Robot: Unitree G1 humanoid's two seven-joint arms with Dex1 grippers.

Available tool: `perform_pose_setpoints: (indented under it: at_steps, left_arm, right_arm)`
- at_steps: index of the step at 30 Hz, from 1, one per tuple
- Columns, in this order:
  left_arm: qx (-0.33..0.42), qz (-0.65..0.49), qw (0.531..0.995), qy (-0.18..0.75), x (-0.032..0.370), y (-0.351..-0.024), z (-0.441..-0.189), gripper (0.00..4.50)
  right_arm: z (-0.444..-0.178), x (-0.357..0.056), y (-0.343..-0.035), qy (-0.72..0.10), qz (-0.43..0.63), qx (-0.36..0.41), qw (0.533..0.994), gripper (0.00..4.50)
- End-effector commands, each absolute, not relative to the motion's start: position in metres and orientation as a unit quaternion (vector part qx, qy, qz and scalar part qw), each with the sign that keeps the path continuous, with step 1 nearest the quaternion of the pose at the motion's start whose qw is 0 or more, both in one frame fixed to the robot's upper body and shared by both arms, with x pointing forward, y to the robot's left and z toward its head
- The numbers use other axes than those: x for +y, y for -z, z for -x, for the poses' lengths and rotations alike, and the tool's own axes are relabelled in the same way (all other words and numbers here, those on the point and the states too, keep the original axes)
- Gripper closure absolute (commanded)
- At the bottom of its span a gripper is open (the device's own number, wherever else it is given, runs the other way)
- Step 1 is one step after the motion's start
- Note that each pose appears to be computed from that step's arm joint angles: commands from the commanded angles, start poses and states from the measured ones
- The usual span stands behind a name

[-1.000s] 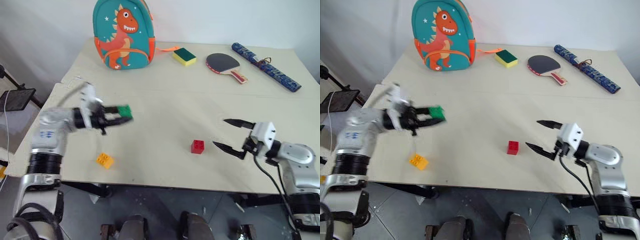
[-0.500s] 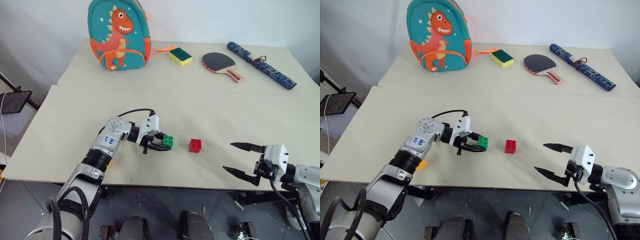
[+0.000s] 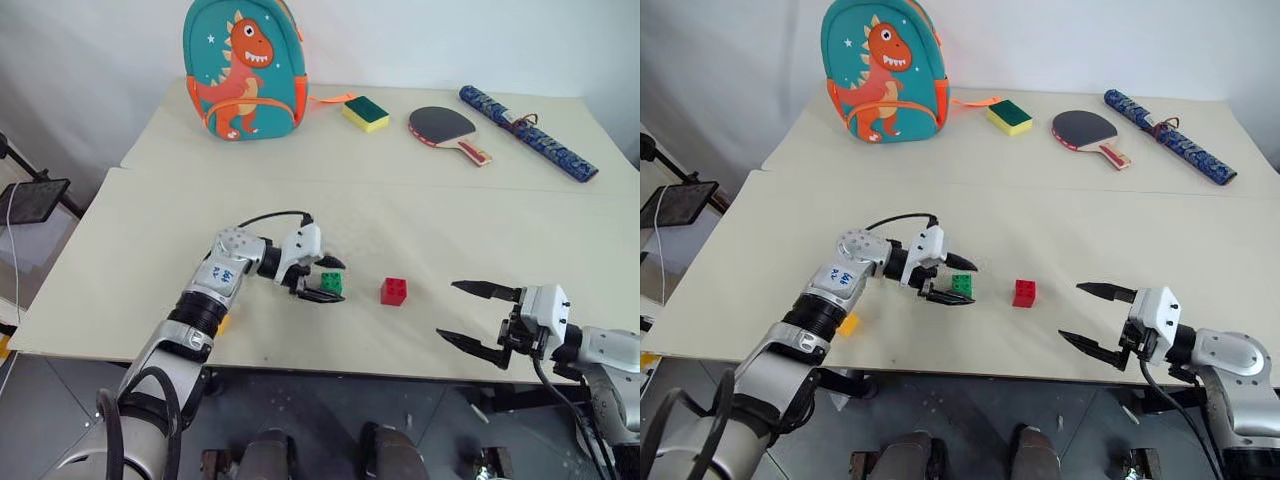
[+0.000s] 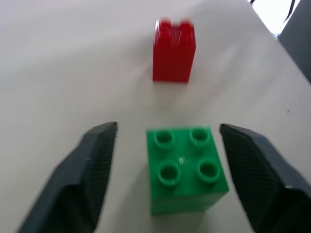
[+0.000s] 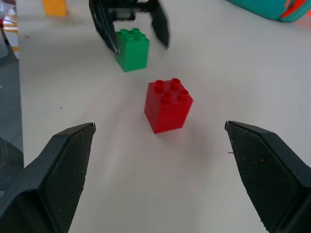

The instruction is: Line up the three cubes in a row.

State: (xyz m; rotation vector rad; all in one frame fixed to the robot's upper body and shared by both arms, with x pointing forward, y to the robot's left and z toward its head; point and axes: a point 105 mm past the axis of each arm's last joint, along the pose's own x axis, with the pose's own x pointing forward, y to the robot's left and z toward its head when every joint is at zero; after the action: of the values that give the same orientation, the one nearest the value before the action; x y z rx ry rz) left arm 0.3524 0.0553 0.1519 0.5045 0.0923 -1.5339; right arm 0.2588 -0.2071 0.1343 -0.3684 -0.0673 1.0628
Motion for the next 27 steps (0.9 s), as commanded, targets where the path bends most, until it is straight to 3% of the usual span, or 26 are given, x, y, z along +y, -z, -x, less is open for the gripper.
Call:
perform_pose_setpoints:
  at_steps: [1,7,10,16,22,27]
  left_arm:
    - [-0.024,-0.222,0.708,0.67,0.095,-0.212,-0.345,0.65]
    - [-0.05,-0.194,0.762,0.616,0.184,-0.224,-0.318,0.65]
    - [-0.033,-0.163,0.822,0.544,0.233,-0.209,-0.31,0.1]
    - [0.06,-0.136,0.89,0.43,0.315,-0.158,-0.26,0.05]
    - [0.098,-0.125,0.903,0.4,0.334,-0.141,-0.234,0.05]
    - [0.07,-0.131,0.896,0.418,0.308,-0.144,-0.225,0.05]
  right_arm:
    - [-0.259,-0.186,-0.147,-0.549,0.16,-0.061,0.818,0.0]
    - [-0.263,-0.151,-0.159,-0.608,0.112,-0.08,0.782,0.0]
    - [-0.262,-0.132,-0.163,-0.633,0.115,-0.101,0.759,0.0]
    - [-0.255,-0.099,-0.173,-0.676,0.118,-0.148,0.712,0.0]
    - [-0.255,-0.097,-0.177,-0.68,0.129,-0.156,0.704,0.0]
    - [-0.259,-0.112,-0.171,-0.666,0.139,-0.135,0.72,0.0]
